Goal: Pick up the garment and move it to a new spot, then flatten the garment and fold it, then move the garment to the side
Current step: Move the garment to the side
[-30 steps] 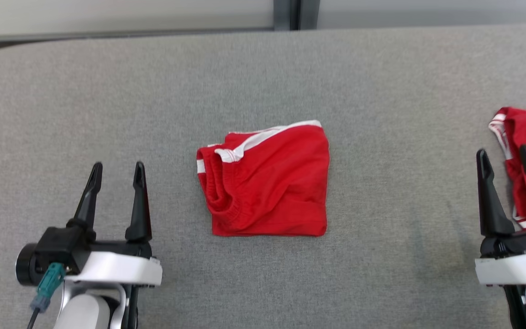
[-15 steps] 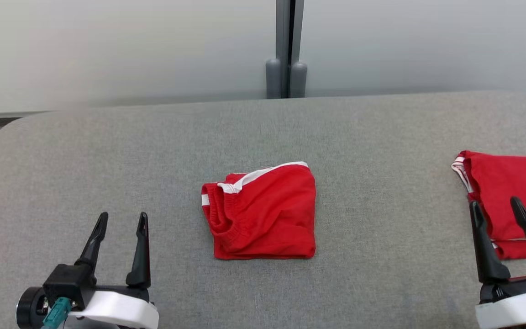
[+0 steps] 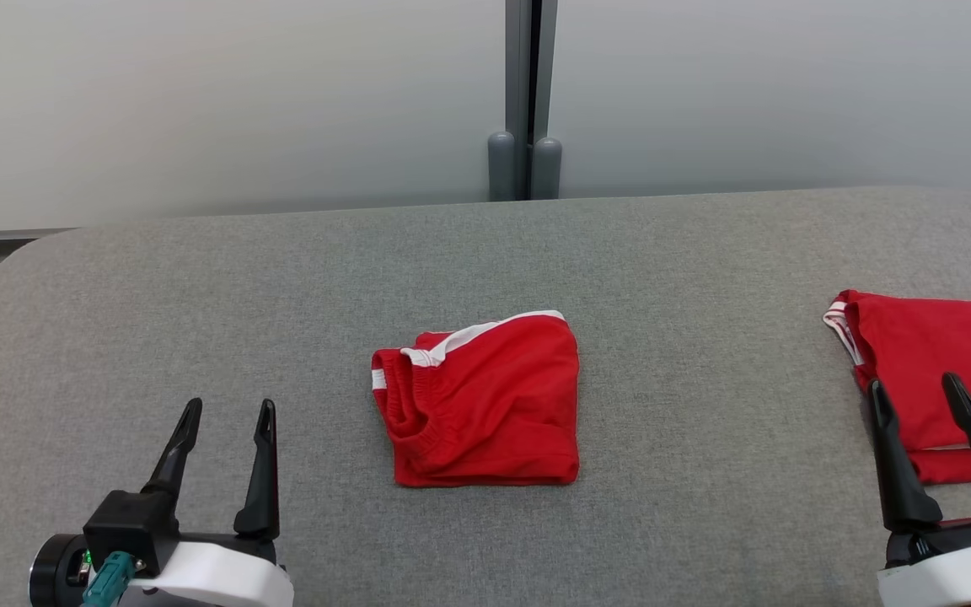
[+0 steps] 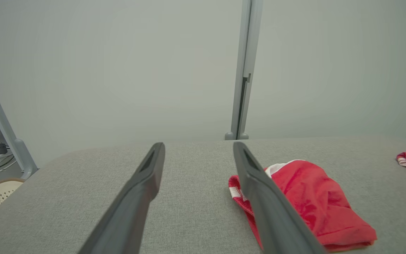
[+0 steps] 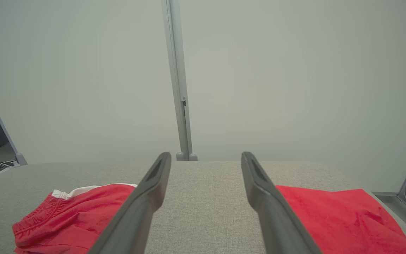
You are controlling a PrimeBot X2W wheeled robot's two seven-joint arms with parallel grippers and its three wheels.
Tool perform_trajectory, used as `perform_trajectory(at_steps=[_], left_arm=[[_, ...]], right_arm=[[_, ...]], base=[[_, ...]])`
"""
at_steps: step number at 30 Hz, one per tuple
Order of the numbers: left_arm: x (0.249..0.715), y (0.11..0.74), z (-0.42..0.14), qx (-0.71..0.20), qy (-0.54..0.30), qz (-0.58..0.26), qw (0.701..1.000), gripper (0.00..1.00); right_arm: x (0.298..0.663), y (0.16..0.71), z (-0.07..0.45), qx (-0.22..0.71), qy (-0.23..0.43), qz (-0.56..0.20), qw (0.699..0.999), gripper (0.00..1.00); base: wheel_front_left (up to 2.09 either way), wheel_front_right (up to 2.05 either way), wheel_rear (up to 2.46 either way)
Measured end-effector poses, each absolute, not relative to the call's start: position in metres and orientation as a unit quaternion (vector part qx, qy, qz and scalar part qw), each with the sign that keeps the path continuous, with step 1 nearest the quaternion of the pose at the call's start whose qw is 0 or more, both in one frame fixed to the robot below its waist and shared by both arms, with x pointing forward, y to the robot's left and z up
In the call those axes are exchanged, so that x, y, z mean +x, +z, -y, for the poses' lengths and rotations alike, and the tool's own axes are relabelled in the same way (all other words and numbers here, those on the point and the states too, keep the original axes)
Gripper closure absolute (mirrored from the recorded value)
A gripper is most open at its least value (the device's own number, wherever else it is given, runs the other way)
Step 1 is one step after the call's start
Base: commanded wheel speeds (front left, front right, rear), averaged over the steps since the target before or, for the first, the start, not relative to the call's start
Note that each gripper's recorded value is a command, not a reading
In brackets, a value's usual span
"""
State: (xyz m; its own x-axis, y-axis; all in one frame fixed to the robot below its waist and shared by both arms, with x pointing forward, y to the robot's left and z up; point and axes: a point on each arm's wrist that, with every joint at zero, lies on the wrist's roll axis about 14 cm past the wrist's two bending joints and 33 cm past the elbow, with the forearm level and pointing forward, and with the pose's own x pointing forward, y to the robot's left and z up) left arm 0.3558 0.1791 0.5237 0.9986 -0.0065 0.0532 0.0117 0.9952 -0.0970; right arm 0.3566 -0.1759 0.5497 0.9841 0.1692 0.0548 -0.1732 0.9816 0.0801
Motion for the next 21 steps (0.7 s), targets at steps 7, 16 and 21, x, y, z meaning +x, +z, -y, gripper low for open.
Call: perform_trajectory(at_steps=[7, 16, 21], left_arm=[[0.354, 0.525, -0.178, -0.047, -0.006, 0.026, 0.999, 0.00], [0.358, 0.529, -0.178, -0.047, -0.004, 0.035, 0.998, 0.00], [0.363, 0.533, -0.182, -0.048, 0.005, 0.046, 0.998, 0.00]], right_arm=[[0.355, 0.550, 0.178, 0.039, 0.083, 0.021, 0.996, 0.00], [0.359, 0.545, 0.179, 0.035, 0.081, 0.011, 0.996, 0.00], [0.366, 0.534, 0.177, 0.033, 0.084, -0.010, 0.996, 0.00]], base=[[0.00, 0.00, 0.00], [0.00, 0.00, 0.00], [0.00, 0.00, 0.00]])
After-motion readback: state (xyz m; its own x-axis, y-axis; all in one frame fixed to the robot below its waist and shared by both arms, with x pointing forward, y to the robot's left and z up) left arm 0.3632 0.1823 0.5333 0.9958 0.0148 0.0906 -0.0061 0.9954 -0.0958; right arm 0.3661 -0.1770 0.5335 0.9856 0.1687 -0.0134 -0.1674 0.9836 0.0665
